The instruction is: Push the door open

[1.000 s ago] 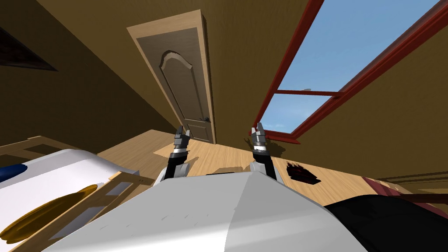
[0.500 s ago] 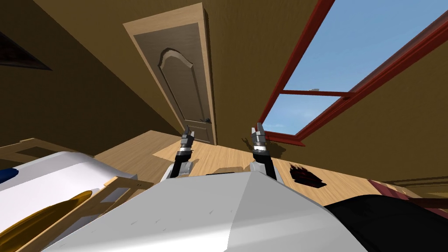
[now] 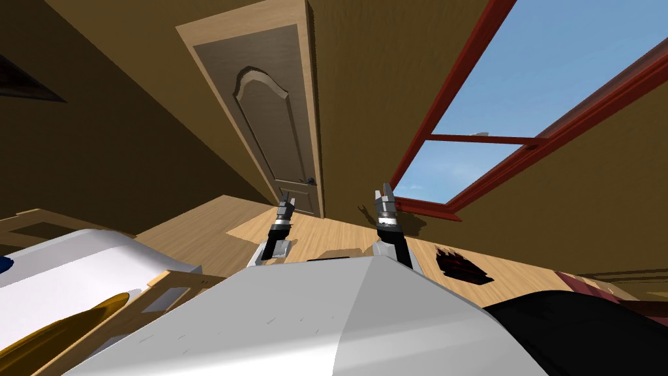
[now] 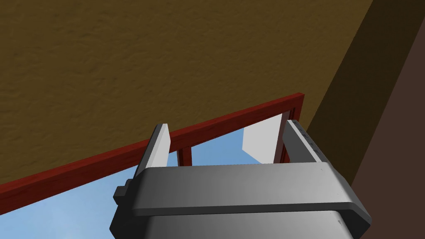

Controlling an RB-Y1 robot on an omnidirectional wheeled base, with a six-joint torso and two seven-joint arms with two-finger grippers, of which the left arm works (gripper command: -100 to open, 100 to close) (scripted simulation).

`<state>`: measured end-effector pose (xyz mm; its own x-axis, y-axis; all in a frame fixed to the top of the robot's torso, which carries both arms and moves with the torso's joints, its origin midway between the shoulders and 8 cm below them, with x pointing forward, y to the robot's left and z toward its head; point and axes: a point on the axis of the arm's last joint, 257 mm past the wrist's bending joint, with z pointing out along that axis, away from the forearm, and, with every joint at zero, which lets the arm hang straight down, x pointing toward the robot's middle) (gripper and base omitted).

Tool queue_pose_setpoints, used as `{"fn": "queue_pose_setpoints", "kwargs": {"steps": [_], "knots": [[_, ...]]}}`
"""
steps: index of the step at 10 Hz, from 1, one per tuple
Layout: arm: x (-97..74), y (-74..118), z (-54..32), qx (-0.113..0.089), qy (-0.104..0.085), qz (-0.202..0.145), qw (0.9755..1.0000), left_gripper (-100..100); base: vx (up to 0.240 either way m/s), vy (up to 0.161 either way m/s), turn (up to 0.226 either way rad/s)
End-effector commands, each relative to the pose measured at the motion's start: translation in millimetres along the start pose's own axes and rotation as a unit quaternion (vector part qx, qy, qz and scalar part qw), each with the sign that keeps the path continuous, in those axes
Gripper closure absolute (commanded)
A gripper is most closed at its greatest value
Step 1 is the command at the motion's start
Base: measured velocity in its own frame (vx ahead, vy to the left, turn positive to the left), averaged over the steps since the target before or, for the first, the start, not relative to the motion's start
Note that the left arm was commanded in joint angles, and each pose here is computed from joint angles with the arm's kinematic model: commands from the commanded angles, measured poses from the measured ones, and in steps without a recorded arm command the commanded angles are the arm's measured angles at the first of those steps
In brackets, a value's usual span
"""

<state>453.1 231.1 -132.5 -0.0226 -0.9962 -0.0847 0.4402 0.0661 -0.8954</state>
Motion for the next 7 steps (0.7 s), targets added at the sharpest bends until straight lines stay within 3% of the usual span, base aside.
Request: {"fn": "queue_pose_setpoints", "kwargs": {"steps": [1,7], "knots": [[7.2,12.0,3.2,-0.007,0.008,-0.005,0.9999,-100,0.072,0.043,-0.005],[24.7,57.4,3.8,-0.043,0.028,-0.015,0.9986,-100,0.069,0.050,-0.003]]}}
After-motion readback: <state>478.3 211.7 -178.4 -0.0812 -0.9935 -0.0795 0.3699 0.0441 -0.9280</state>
